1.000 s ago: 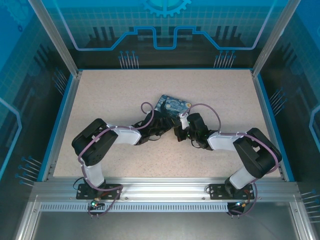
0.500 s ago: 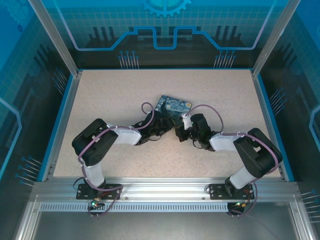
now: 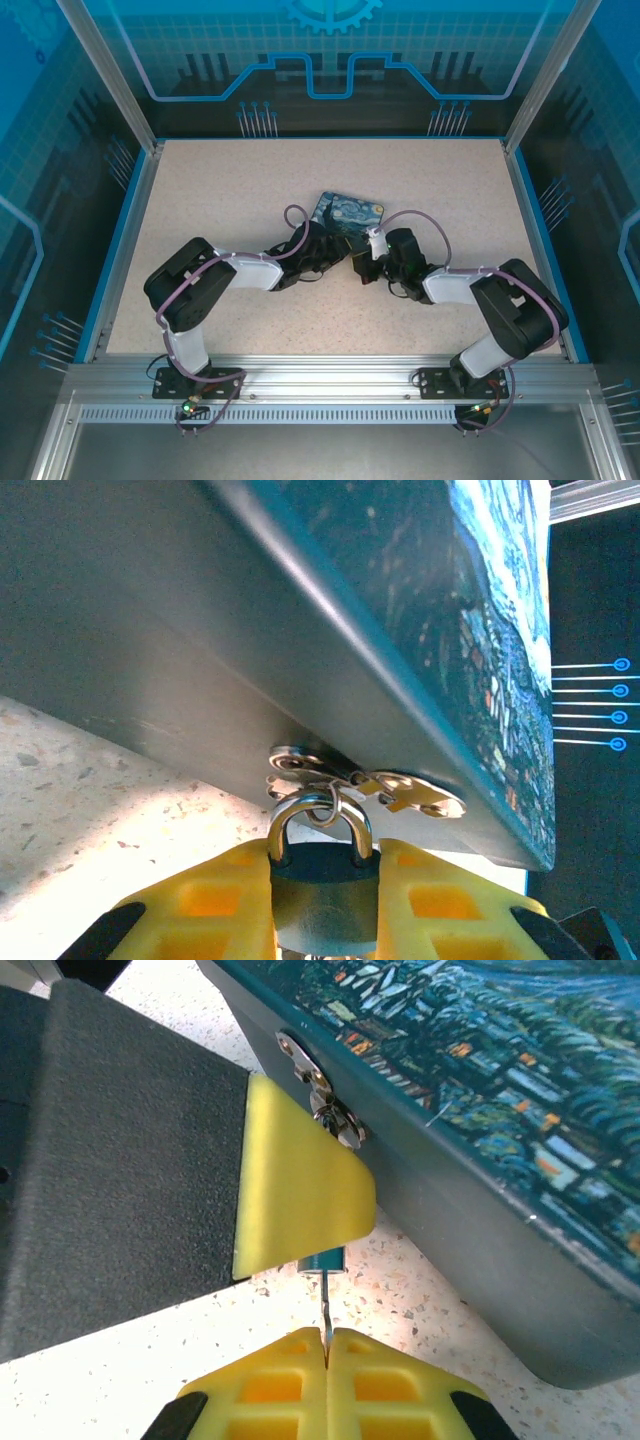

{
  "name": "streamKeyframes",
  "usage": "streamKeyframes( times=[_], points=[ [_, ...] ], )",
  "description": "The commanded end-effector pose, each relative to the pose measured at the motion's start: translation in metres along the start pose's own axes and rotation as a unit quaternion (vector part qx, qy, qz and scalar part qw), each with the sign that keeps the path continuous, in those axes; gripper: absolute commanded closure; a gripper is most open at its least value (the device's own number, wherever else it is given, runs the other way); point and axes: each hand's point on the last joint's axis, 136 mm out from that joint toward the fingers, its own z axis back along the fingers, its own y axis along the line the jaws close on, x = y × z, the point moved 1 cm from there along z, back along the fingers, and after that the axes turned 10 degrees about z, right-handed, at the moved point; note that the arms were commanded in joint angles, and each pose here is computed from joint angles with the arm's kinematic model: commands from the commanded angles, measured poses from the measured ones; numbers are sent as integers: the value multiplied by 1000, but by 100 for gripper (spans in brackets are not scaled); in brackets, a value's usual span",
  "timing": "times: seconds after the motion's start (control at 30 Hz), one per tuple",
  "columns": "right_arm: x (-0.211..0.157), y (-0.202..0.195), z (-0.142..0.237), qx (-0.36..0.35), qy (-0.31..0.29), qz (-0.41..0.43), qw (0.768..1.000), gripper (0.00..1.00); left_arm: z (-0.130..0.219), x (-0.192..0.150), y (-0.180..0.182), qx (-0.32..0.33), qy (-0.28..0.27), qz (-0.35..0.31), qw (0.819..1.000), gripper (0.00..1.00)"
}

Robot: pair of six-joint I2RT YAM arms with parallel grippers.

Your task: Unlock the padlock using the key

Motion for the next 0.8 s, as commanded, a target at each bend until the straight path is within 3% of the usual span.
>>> streamKeyframes(
  times=[0.0, 0.3, 0.77],
  points=[
    [42, 3, 16, 6, -69, 30, 997, 100, -6, 6, 34, 60, -15, 1, 998, 84],
    [43, 4, 19, 9, -69, 31, 997, 100, -7, 5, 37, 64, -14, 1, 998, 85],
    [16, 6, 7, 34, -38, 16, 999, 97, -10, 10, 29, 59, -20, 3, 998, 86]
  ],
)
